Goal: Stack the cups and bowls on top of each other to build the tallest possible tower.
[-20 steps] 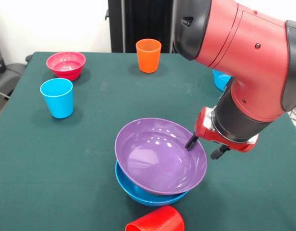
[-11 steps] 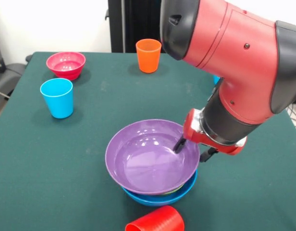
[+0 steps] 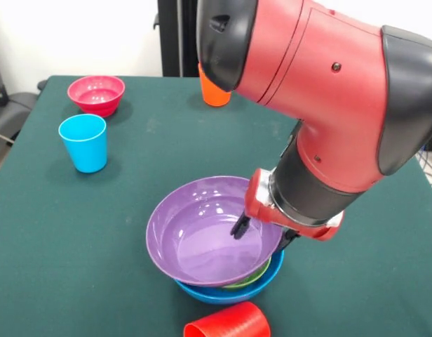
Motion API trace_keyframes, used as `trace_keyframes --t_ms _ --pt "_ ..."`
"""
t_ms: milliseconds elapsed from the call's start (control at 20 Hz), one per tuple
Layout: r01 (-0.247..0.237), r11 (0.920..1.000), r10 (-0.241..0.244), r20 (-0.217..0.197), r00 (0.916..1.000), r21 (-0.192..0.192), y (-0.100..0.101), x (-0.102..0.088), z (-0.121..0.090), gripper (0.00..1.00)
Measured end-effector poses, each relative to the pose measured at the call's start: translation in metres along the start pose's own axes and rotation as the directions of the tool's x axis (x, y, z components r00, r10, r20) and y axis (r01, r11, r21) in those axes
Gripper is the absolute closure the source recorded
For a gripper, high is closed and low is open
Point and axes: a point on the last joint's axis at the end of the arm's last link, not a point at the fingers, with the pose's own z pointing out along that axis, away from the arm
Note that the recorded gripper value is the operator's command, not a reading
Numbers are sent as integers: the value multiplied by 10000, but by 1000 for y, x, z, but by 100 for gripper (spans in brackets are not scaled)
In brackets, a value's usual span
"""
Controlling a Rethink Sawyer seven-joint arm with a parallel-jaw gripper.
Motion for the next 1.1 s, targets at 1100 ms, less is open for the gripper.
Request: trace_keyframes --t_ms 1100 --pt "-2918 9130 2280 -2367 9445 -2850 68 -2 -18 0"
